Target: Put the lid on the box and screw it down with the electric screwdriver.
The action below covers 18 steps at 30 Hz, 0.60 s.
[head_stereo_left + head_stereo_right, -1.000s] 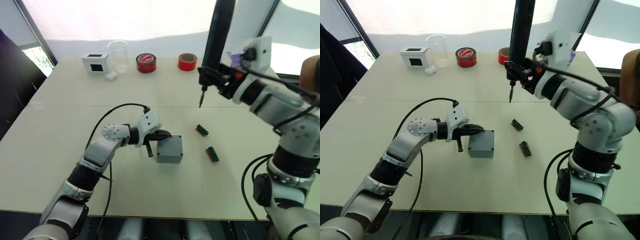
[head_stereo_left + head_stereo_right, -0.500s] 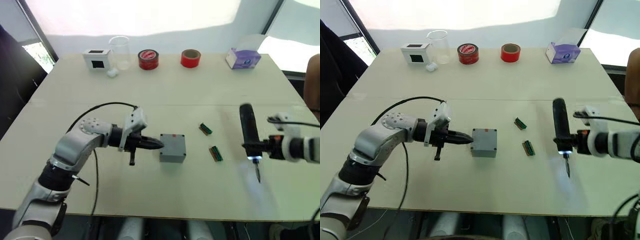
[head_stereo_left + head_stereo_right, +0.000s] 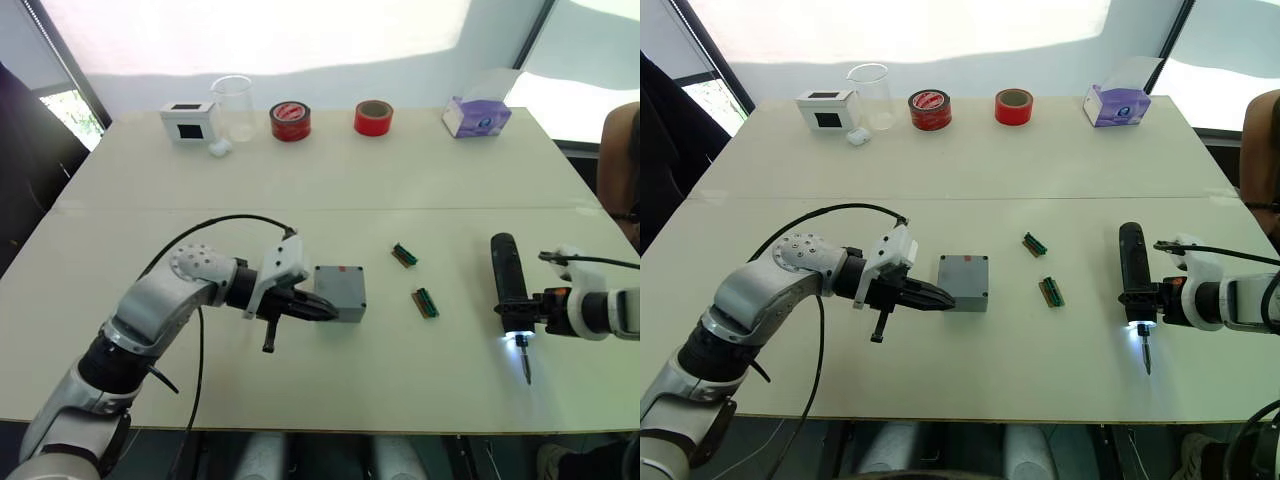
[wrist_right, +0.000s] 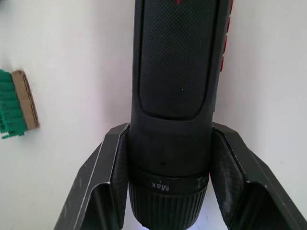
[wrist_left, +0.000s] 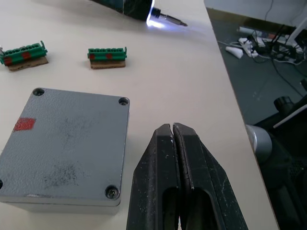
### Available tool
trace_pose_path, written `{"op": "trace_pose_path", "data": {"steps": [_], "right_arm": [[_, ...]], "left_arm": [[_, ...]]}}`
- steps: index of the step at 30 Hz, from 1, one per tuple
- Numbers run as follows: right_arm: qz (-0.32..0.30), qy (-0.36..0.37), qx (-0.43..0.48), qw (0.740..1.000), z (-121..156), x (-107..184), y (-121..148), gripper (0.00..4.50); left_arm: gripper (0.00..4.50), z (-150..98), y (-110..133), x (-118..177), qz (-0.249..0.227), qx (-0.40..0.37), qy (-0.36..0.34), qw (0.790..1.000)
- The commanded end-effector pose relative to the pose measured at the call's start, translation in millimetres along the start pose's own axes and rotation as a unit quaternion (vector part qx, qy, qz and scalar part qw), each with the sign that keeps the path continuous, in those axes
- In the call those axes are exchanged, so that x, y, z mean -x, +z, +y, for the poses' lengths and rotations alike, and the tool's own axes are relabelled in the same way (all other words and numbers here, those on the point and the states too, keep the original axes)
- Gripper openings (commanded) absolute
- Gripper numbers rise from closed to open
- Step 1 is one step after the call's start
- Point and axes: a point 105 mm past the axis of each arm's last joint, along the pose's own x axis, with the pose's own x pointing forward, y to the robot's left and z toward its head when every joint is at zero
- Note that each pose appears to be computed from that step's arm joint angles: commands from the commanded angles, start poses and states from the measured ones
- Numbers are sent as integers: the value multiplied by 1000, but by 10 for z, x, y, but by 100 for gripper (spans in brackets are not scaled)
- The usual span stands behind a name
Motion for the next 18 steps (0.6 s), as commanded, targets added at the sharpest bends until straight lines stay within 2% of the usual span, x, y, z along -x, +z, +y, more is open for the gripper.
{"op": "trace_pose_path", "data": {"steps": [1,2,5,7,9,13,15,18], "right_arm": [[-16,-18,2,1000,-37,52,57,277],[-14,-19,5,1000,-34,51,48,287],[-14,-22,8,1000,-37,44,26,402],[-17,-29,9,999,-49,47,30,441],[-26,-35,14,999,-44,63,62,441],[-100,-2,60,993,205,308,433,441],[-129,11,107,986,354,447,586,441],[-154,6,146,977,431,567,721,441]], "left_arm": [[0,-34,120,72,-23,-4,-2,1000],[0,-28,118,81,-23,-3,0,1000],[0,18,132,122,-25,0,9,1000],[0,51,144,155,-27,0,15,1000],[0,117,158,228,-29,0,28,999],[0,500,276,617,-49,3,110,993],[0,601,287,742,-51,4,132,990],[0,696,263,848,-48,5,154,987]]}}
